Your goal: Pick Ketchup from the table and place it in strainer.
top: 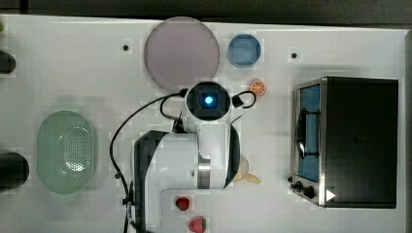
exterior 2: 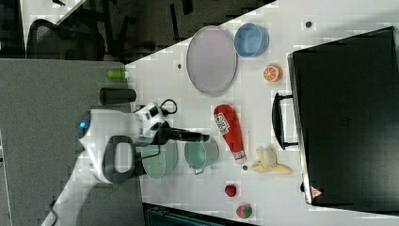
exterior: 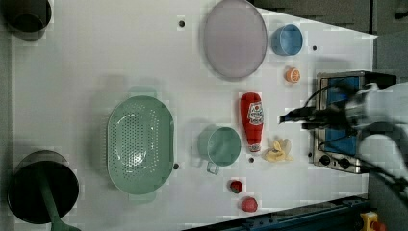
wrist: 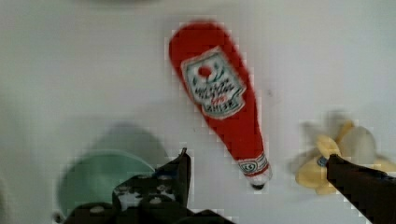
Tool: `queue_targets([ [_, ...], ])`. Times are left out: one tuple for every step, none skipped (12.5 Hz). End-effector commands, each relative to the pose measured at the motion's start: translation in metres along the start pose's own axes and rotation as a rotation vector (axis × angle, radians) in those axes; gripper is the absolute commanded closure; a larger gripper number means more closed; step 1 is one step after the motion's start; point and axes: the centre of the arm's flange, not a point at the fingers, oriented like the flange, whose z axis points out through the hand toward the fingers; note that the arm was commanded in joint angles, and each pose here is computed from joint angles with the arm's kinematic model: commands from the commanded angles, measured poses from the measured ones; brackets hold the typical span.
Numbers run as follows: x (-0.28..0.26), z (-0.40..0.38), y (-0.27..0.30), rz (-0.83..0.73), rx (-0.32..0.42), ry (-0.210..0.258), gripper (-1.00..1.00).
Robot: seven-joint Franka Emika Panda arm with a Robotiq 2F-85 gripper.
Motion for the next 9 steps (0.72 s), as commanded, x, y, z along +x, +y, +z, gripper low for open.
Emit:
queue_targets([
  [0.005,-0.002,0.002,-0.303,0.003,0.132,-1.00],
  [0.005,0.012,0.002,-0.320,0.004,0.148,-1.00],
  [0.004,0.027,0.003,-0.319,0.006,0.154,-1.00],
  [0.004,0.042,0.003,-0.319,0.009,0.154,-1.00],
  [0.004,0.057,0.002,-0.319,0.012,0.149,-1.00],
  [0.006,0.070,0.002,-0.319,0.015,0.141,-1.00],
  [0.008,0.083,0.001,-0.319,0.019,0.134,-1.00],
  [0.010,0.096,0.001,-0.319,0.023,0.127,-1.00],
  [0.011,0.109,0.000,-0.318,0.026,0.122,-1.00],
])
